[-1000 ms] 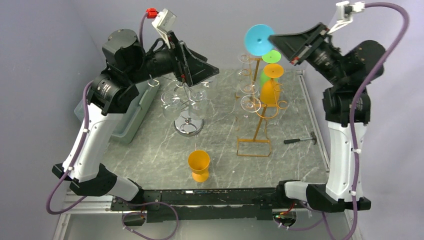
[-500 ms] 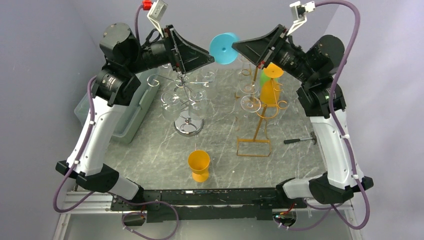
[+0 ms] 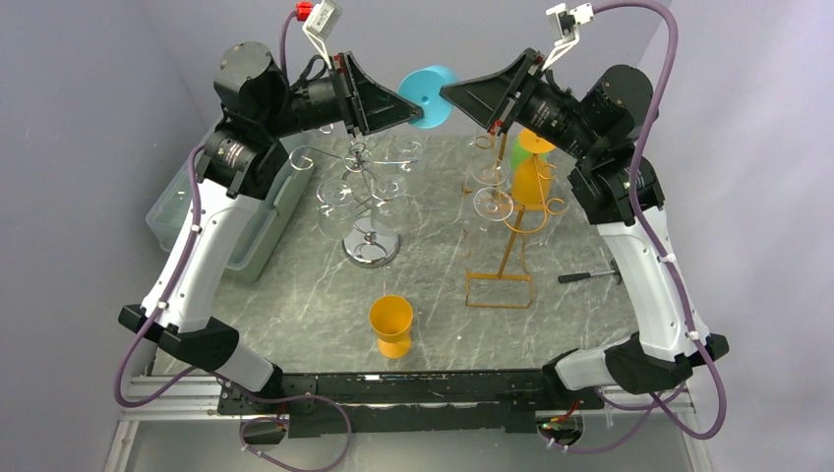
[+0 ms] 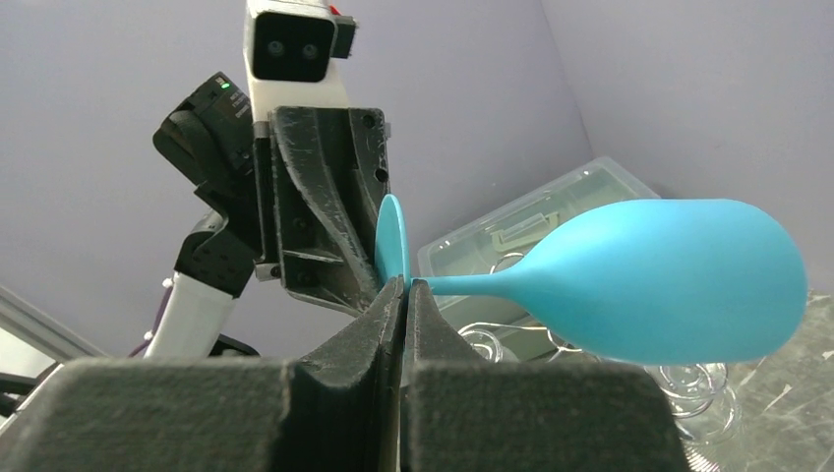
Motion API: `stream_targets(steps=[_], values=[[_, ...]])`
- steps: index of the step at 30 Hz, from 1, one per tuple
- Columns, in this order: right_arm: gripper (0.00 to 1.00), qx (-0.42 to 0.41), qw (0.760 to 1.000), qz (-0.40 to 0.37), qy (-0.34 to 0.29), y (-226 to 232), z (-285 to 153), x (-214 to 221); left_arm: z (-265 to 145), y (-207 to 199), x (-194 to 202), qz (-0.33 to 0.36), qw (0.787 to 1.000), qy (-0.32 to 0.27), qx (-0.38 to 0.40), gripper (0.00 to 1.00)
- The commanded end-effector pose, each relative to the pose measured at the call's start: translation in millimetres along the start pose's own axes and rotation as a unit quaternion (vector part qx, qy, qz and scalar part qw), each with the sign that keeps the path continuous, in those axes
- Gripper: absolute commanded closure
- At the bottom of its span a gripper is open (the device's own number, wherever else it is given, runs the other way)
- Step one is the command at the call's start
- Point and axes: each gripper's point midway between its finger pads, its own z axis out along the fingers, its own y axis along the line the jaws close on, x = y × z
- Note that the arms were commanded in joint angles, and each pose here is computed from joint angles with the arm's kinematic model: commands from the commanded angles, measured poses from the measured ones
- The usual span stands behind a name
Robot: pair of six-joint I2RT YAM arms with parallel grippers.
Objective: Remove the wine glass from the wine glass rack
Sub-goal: Place the wine glass at the center of the board.
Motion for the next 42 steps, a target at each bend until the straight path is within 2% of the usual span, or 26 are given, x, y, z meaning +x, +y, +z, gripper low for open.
stream_targets(steps=[1, 2, 4, 5, 8, 10, 12, 14, 18, 26, 34, 42], values=[[1.00, -0.011, 0.999, -0.033, -0.030, 13.7, -1.9, -20.2, -2.5, -13.5, -3.2, 0.012, 1.000, 0.000, 0.025, 0.86], [1.00, -0.010, 0.999, -0.034, -0.029, 12.8, -1.7, -19.7, -2.7, -14.0, -3.4, 0.011, 1.000, 0.000, 0.025, 0.97], [0.99, -0.005, 0.999, -0.037, -0.029, 10.5, -1.7, -19.2, -3.8, -15.7, -4.3, 0.009, 1.000, -0.002, 0.024, 1.00], [0.91, -0.002, 0.999, -0.040, -0.029, 9.3, -2.1, -19.3, -4.9, -17.5, -5.8, 0.008, 1.000, -0.006, 0.022, 1.00], [0.52, 0.007, 0.998, -0.054, -0.032, 6.3, -4.7, -20.6, -9.1, -22.8, -15.5, 0.002, 1.000, -0.029, 0.010, 1.00], [0.31, 0.016, 0.997, -0.065, -0.039, 4.4, -9.2, -25.3, -12.8, -25.2, -24.6, -0.012, 0.999, -0.051, -0.003, 1.00], [0.17, 0.016, 0.996, -0.070, -0.048, 0.7, -18.1, -33.0, -17.1, -25.0, -34.0, -0.030, 0.997, -0.072, -0.016, 1.00], [0.10, 0.008, 0.996, -0.063, -0.057, -10.1, -30.2, -41.5, -21.0, -26.3, -42.9, -0.050, 0.994, -0.094, -0.021, 1.00], [0.04, -0.018, 0.996, -0.054, -0.068, -32.6, -48.0, -51.9, -28.1, -29.1, -57.7, -0.095, 0.986, -0.137, -0.023, 1.00], [0.00, -0.080, 0.996, -0.012, -0.038, -46.1, -37.9, -30.5, -35.4, -53.4, -85.1, -0.162, 0.965, -0.203, 0.038, 1.00], [0.00, -0.117, 0.993, -0.005, -0.018, -40.8, -13.2, -14.7, -42.0, -61.0, -85.2, -0.222, 0.946, -0.220, 0.083, 1.00], [0.00, -0.120, 0.993, 0.002, -0.014, -54.6, 1.1, -8.8, -46.6, -70.2, -89.1, -0.250, 0.936, -0.225, 0.107, 1.00]])
